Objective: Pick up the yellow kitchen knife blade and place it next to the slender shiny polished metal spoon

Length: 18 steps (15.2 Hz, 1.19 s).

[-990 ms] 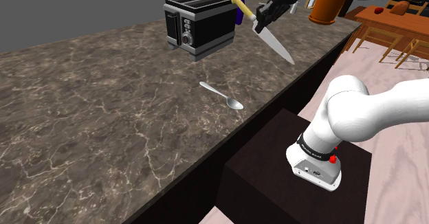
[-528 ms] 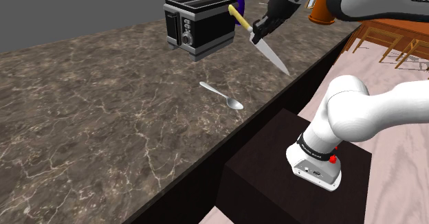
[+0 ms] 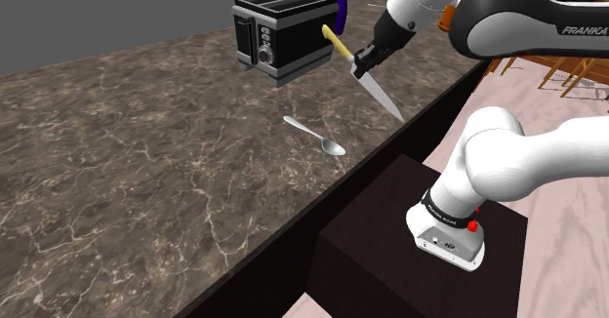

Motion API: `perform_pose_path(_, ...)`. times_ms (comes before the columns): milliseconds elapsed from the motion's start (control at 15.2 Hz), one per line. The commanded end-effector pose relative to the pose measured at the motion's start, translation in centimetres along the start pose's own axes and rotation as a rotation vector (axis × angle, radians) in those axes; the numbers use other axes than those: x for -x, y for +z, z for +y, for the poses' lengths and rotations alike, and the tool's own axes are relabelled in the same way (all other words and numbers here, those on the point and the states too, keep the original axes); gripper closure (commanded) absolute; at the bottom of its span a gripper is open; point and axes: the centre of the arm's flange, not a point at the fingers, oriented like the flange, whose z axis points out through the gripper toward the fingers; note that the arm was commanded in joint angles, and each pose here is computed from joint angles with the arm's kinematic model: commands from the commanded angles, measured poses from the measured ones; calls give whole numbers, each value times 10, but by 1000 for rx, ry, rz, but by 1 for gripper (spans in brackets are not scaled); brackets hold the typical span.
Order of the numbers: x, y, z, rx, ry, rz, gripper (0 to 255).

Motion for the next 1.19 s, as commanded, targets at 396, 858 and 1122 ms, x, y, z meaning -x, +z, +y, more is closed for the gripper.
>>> perform_pose_path(396,14,27,-1,0,0,0,255)
perform_pose_path(858,14,27,-1,0,0,0,0)
perform_pose_path(1122,14,27,-1,0,0,0,0)
